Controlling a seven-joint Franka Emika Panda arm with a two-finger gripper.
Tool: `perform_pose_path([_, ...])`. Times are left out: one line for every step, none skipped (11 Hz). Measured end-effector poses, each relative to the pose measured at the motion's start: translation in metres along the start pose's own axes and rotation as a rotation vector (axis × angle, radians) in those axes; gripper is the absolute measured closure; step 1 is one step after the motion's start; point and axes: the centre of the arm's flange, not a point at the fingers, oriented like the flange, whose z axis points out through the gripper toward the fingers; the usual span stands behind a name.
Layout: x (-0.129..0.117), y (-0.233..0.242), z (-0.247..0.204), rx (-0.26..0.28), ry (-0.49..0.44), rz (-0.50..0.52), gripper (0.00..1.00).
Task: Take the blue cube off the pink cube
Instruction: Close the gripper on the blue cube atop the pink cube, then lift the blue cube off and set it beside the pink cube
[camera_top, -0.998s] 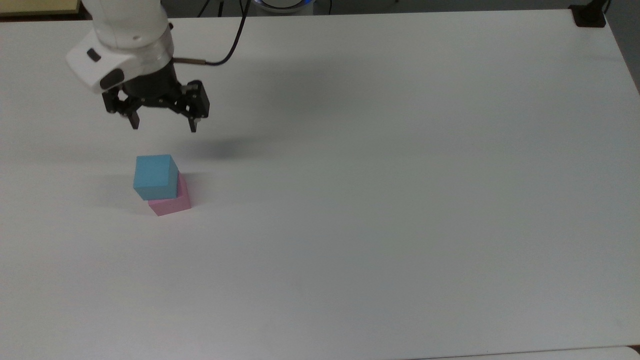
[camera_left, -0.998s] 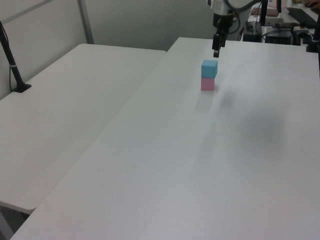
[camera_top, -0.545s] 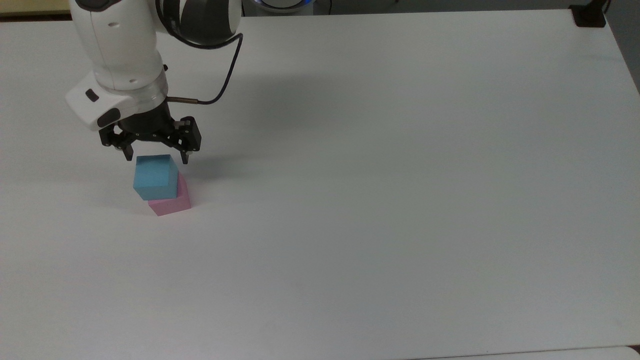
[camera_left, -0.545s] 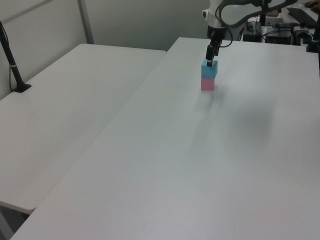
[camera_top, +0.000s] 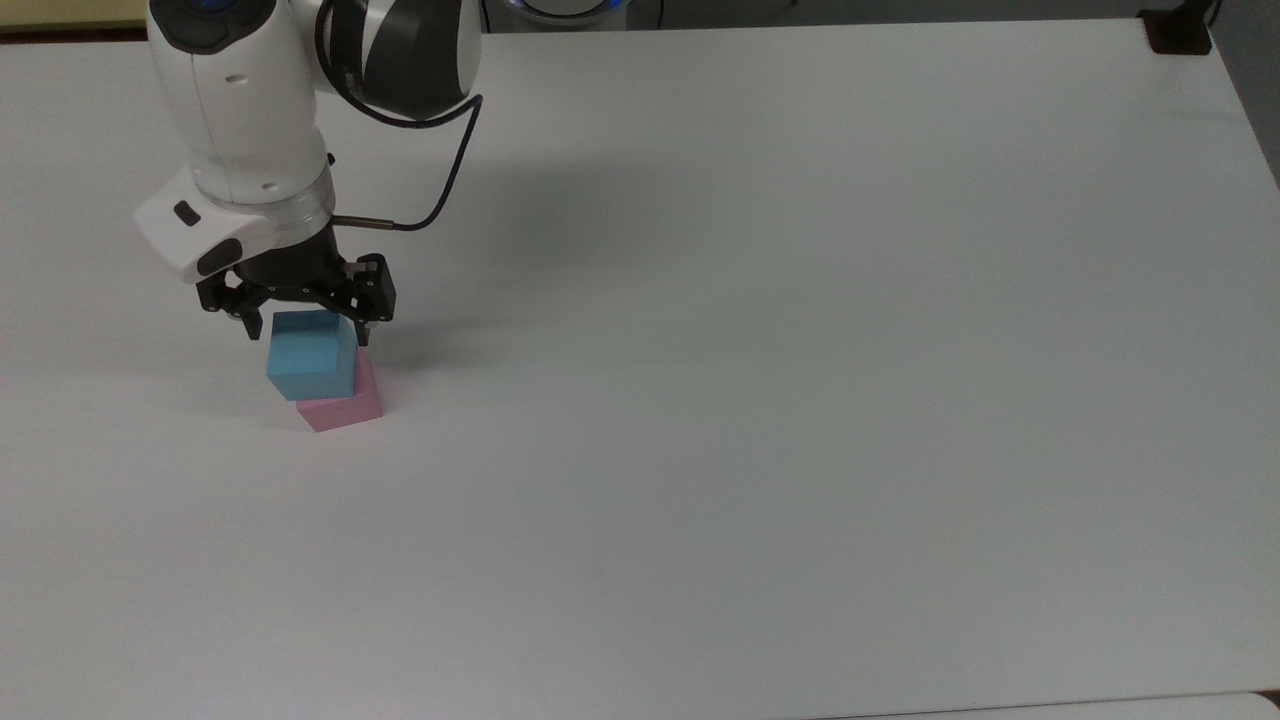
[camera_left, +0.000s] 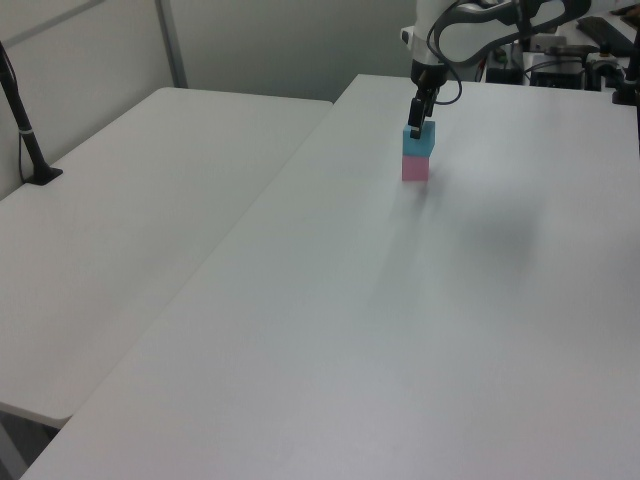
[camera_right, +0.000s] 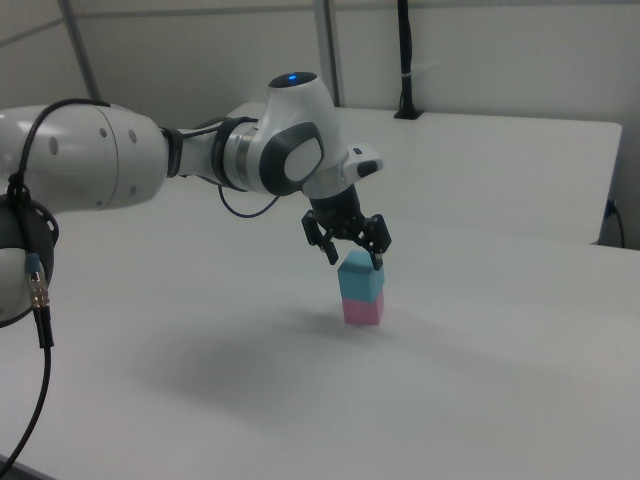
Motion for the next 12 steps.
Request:
perform_pose_path([0.001,0.002,0.003,-0.003,0.014,0.003,0.07])
perform_pose_path([0.004,0.003,0.006,-0.005,0.030,0.003,0.15])
perform_pose_path([0.005,0.002,0.010,-0.007,0.038,0.001,0.22])
perform_pose_path([0.005,0.002,0.010,-0.009,0.039,0.000,0.26])
perform_pose_path([0.006,0.003,0.007,-0.010,0.045,0.000,0.42])
perform_pose_path([0.008,0.002,0.000,-0.012,0.056,-0.002,0.44])
perform_pose_path([0.009,0.000,-0.011,-0.010,0.050,-0.004,0.44])
perform_pose_path([0.007,-0.004,-0.025,-0.005,0.032,-0.010,0.44])
perform_pose_path([0.006,-0.014,-0.039,-0.001,0.023,-0.022,0.44])
perform_pose_path([0.008,-0.033,-0.048,0.006,0.019,-0.042,0.44])
perform_pose_path([0.011,-0.060,-0.049,0.014,0.015,-0.051,0.44])
perform_pose_path([0.014,-0.092,-0.041,0.024,0.001,-0.053,0.44])
